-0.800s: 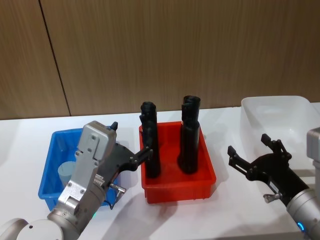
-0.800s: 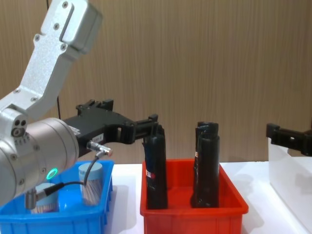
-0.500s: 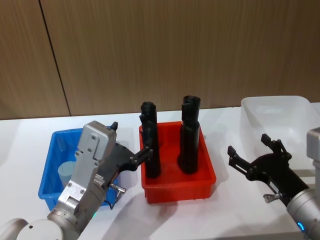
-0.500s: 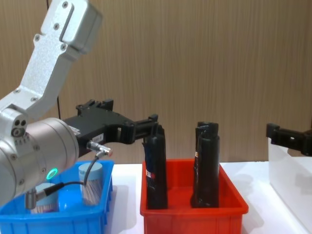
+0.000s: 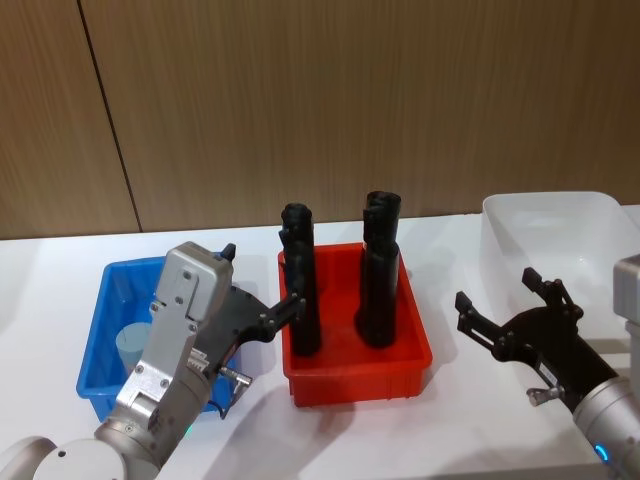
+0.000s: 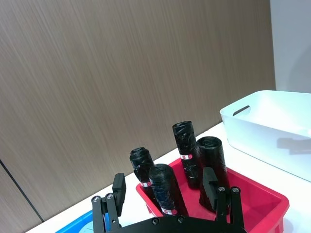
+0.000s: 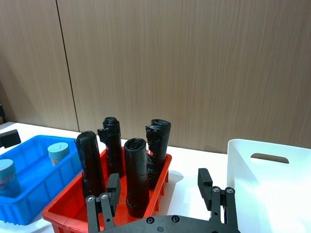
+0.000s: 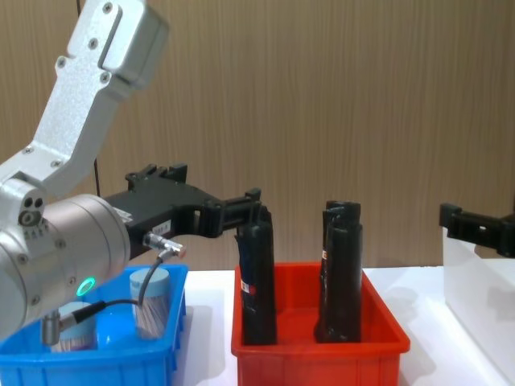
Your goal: Pick the cotton swabs from the blue box and place them into the white box.
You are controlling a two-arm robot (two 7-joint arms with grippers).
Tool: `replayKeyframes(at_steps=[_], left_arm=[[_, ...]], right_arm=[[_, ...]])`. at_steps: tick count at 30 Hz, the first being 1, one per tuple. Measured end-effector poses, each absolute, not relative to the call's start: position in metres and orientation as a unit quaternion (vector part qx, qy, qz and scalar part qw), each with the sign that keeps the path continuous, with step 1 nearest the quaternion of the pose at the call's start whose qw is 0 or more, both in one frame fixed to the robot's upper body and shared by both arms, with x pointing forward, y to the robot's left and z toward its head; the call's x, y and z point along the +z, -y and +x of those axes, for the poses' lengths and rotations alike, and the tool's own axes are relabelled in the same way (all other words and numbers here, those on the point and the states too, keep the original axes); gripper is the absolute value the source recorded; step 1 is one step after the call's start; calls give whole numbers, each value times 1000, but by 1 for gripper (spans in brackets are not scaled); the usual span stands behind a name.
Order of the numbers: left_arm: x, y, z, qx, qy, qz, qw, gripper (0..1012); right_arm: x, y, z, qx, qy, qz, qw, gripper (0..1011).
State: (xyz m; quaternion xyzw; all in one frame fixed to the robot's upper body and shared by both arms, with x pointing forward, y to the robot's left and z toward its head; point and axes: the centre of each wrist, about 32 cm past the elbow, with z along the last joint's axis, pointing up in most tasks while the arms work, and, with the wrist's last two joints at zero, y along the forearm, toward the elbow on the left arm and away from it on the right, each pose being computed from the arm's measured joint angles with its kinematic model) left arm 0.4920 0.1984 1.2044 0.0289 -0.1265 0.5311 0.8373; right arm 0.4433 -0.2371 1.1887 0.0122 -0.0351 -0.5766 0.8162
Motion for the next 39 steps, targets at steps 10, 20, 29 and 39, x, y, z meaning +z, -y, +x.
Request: replayKeyframes(at_steps=[10, 20, 29, 39], left_arm=[[1205, -198, 492, 531, 126, 29, 837, 1003], [1205, -198, 499, 540, 119, 43, 832, 1003], [1207, -197, 503, 569, 105, 66, 813, 1003], [1207, -201, 506, 615, 68, 86, 781, 1003]], right_arm=[[1189, 237, 443, -577, 35, 12, 816, 1002], [1189, 237, 443, -577, 35, 12, 816, 1002], [1189, 237, 443, -577, 35, 12, 816, 1002], [1189, 237, 443, -577, 35, 12, 816, 1002]])
